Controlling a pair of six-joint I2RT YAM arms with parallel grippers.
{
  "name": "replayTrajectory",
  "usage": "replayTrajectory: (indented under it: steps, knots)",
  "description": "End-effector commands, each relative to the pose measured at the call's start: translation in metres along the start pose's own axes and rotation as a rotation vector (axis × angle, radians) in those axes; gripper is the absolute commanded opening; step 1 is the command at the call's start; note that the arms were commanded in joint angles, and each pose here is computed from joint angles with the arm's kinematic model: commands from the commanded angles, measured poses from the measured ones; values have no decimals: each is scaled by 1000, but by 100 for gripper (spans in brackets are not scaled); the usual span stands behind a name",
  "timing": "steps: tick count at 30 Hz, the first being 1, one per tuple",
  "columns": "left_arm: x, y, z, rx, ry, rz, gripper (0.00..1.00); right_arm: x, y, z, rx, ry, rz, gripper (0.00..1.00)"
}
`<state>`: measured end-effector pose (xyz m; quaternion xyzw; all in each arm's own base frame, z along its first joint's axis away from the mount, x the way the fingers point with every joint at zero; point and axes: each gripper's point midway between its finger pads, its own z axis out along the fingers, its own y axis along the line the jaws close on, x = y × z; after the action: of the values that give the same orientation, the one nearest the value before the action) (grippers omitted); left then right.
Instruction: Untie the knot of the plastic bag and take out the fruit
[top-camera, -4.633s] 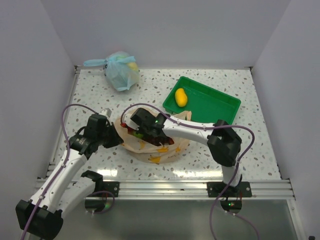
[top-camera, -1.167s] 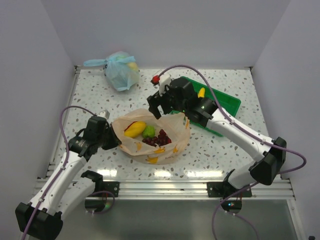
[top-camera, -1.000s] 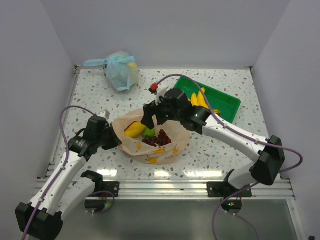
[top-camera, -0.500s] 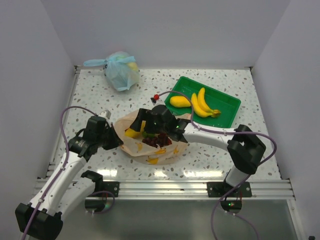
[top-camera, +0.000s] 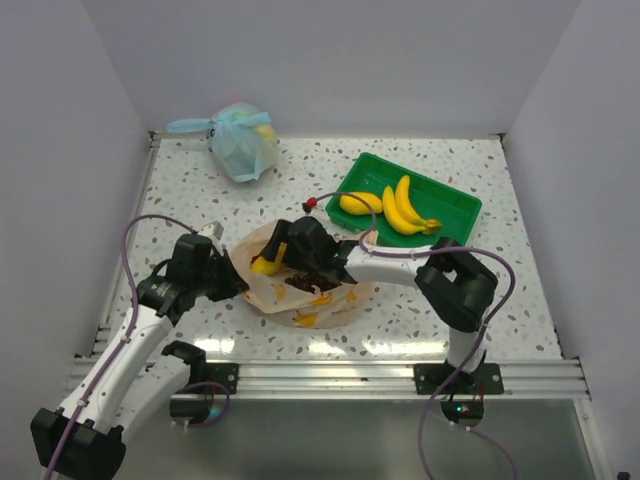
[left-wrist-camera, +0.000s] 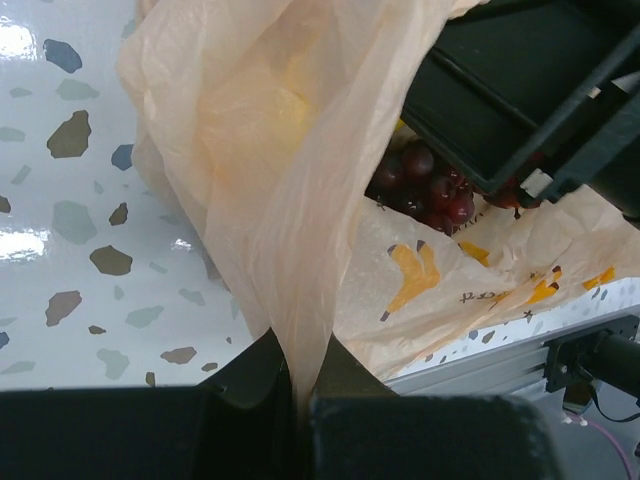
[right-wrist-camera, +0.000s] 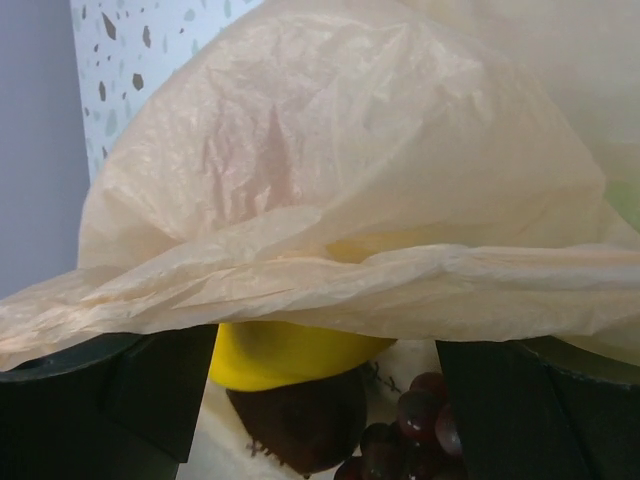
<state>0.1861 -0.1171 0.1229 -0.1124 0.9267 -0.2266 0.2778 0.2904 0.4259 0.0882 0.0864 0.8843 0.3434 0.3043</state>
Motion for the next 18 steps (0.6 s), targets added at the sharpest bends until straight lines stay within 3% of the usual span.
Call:
replayTrajectory:
  steps: [1, 3, 6, 11, 14, 18]
  knots:
    - [-5, -8, 1, 51, -23, 24, 0, -14, 19, 15, -33, -52, 20, 89]
    - [-5, -8, 1, 50, -22, 23, 0, -13, 20, 20, -29, -49, 11, 89]
    - [-5, -7, 1, 45, -23, 23, 0, -12, 18, 24, -29, -52, 5, 80]
    - [-5, -3, 1, 28, -34, 15, 0, -14, 26, 8, -71, -42, -13, 35]
    - [-6, -2, 3, 18, -35, 11, 0, -14, 28, -7, -93, -32, -44, 20]
    - [-9, 0, 3, 0, -41, 2, 0, -14, 23, -29, -114, -26, -105, 7]
